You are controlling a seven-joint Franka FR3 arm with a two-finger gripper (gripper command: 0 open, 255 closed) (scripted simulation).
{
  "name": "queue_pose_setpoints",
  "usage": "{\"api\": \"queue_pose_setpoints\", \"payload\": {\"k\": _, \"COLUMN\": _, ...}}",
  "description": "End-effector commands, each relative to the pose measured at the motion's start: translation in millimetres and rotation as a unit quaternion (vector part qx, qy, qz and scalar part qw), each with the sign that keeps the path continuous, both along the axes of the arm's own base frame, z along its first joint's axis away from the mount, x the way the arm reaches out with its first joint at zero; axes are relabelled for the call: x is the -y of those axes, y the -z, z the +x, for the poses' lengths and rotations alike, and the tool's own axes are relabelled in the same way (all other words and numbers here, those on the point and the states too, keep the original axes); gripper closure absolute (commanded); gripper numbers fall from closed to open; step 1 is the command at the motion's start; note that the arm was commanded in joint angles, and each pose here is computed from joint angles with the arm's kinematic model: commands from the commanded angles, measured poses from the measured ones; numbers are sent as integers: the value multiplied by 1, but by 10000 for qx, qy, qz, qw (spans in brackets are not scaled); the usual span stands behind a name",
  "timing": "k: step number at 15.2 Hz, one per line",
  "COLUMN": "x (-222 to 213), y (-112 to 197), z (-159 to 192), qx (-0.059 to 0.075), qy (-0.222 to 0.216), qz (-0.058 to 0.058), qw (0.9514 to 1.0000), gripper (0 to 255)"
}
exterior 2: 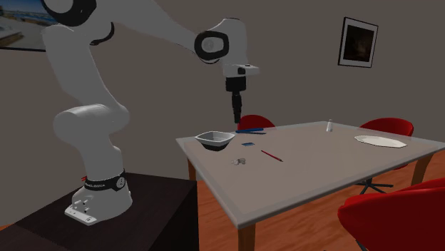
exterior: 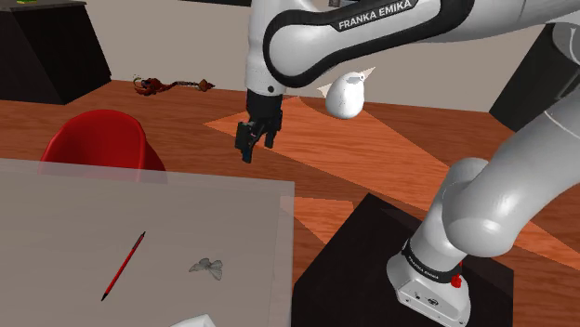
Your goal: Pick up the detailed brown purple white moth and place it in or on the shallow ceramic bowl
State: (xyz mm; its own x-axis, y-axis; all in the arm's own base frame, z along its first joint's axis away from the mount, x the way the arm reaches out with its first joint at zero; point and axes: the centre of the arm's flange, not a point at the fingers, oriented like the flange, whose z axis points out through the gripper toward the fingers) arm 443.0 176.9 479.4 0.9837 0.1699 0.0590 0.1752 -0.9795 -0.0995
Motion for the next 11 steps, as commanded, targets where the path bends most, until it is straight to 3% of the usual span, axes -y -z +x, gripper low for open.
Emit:
{"api": "queue_pose_setpoints", "payload": {"k": 1, "x": -17, "y": 18, "z": 8, "qx": -98, "qy": -132, "qz": -9, "qw": 9999, "gripper": 0}}
{"api": "queue_pose_setpoints", "payload": {"k": 11, "x": -109, "y": 114, "z": 38, "qx": -584, "qy": -783, "qz": -75, "qw": 9952, "gripper": 0}}
